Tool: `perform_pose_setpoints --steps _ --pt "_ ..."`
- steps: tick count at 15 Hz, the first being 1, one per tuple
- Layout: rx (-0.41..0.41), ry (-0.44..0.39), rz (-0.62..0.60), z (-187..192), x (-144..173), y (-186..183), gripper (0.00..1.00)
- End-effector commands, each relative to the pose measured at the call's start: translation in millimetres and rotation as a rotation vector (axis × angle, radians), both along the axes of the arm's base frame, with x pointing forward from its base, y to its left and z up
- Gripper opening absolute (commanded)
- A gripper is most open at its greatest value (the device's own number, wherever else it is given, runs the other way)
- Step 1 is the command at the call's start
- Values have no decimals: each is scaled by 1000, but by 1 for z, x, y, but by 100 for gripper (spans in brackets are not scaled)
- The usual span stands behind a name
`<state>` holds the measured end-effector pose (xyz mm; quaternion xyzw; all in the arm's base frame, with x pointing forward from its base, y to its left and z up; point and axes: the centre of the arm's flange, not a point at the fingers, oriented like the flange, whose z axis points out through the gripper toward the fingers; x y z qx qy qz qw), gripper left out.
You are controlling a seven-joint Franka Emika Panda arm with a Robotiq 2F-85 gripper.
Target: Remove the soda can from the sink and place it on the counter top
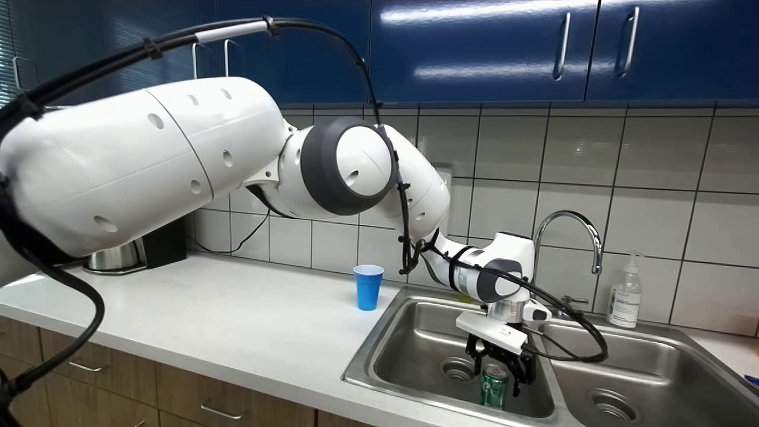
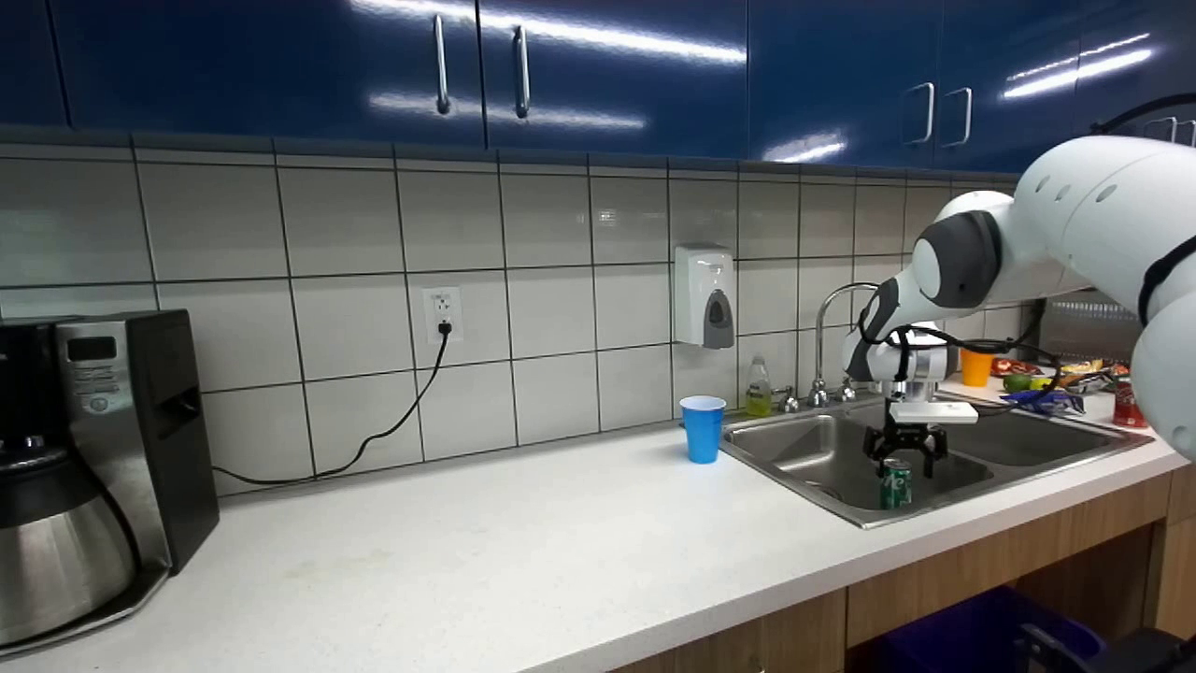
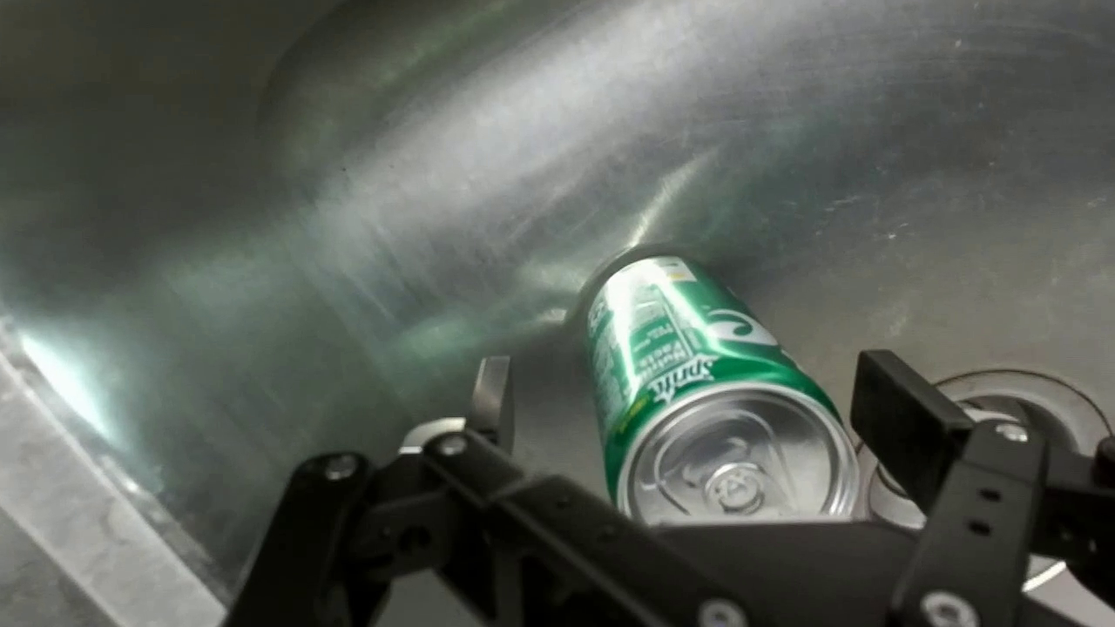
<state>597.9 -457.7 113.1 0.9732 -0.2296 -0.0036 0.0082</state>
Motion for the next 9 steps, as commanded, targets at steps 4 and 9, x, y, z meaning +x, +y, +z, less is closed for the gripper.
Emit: perform_pose_setpoints --steps 4,9 --pt "-8 0 -7 -6 10 -7 74" --pt "-13 -5 -4 -7 11 -7 45"
